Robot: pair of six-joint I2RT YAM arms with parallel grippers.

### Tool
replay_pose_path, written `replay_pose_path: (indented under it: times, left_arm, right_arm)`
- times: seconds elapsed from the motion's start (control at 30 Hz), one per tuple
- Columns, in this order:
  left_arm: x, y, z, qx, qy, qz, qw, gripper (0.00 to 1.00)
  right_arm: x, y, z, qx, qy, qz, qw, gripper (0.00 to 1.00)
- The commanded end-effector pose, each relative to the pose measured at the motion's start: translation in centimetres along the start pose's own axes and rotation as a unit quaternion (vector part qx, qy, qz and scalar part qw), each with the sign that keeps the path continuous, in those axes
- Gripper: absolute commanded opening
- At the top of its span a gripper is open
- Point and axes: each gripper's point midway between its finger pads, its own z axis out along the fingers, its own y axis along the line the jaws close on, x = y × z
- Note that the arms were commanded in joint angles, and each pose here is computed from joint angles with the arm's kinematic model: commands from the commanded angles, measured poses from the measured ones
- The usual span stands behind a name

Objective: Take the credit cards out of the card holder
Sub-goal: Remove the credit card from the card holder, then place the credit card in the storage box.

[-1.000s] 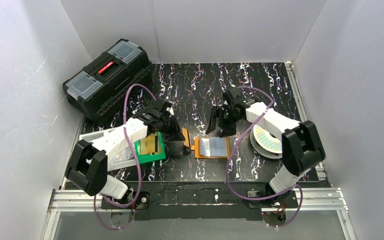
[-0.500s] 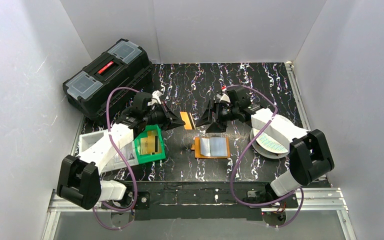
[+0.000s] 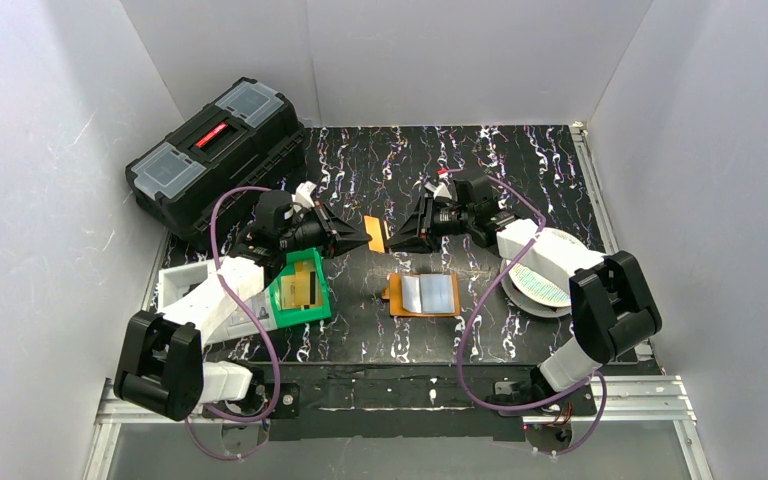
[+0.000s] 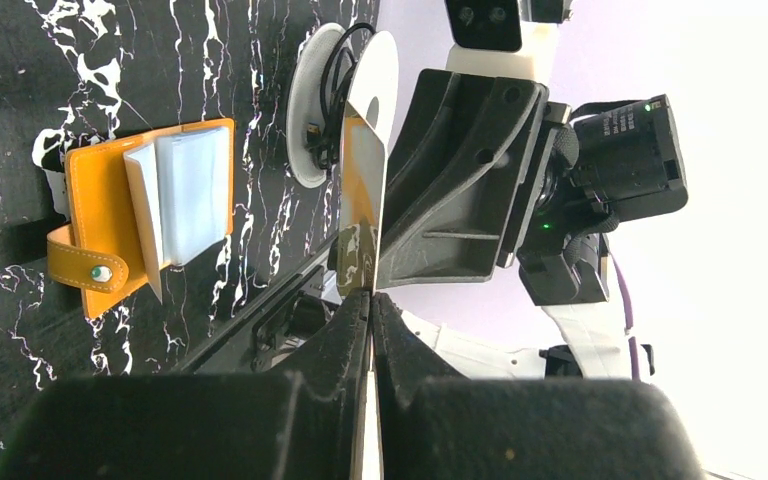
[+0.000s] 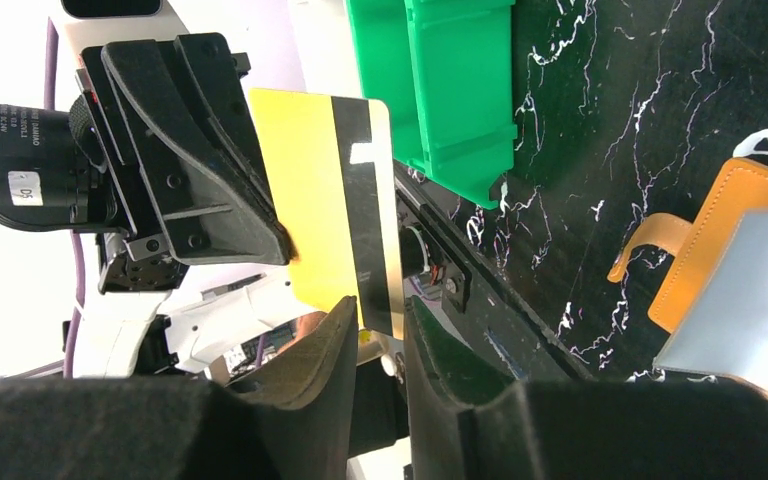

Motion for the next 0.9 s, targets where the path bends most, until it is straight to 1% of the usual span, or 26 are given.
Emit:
replay_pose_path:
  times: [0.0,0.1,0.27,0.33,0.47,0.5,0.53,0.57,0.7,0.77,0.87]
  left_arm:
    - [1.2,-0.8,-0.8,0.019,0.019,0.005,1.000,0.00]
    - [1.2,-0.7,-1.0,0.018,0.018,0.004,1.000,0.00]
    - [1.3,-0.6,-1.0,0.019,0.018,0.002,1.000,0.00]
    - [1.3,-0.6,-1.0,0.021,0.020,0.000,1.000,0.00]
    - [1.5,-0.6,-1.0,0.025,0.026,-0.001,0.999,0.00]
    - [1.5,-0.6,-1.0,0.025,0.027,-0.002,0.999,0.00]
    - [1.6,-0.6,-1.0,0.026,0.028,-0.001,0.999,0.06]
    - [1.6,-0.6,-1.0,0.027,0.028,-0.001,0.999,0.15]
    - [1.6,-0.8,-1.0,0.030,0.028,0.000,0.999,0.30]
    - [1.5,-0.8,-1.0,0.031,0.027,0.000,0.999,0.31]
    - [1.5,-0.8,-1.0,0.034,0.025,-0.004,0.999,0.30]
  right_arm:
    - [0.9,1.1,0.4,-0.031,0.021,-0.015,0.999,0.35]
    - [1.0,0.8,0.4,-0.028,0.021,-0.013,0.999,0.39]
    - [1.0,0.7,0.4,-0.028,0.021,-0.011,0.999,0.38]
    - [1.1,0.8,0.4,-0.031,0.023,-0.009,0.999,0.32]
    - [1.2,1.5,0.6,-0.048,0.036,-0.006,0.998,0.07]
    - [1.3,1.7,0.7,-0.053,0.040,-0.005,0.998,0.03]
    - [1.5,1.9,0.8,-0.058,0.048,-0.005,0.997,0.01]
    - [1.8,2.1,0.9,-0.066,0.057,-0.004,0.996,0.01]
    - [2.8,3.2,1.5,-0.101,0.094,0.002,0.990,0.01]
    - [3.2,3.5,1.6,-0.115,0.106,0.010,0.988,0.01]
    - [3.4,3.5,1.6,-0.122,0.110,0.018,0.986,0.01]
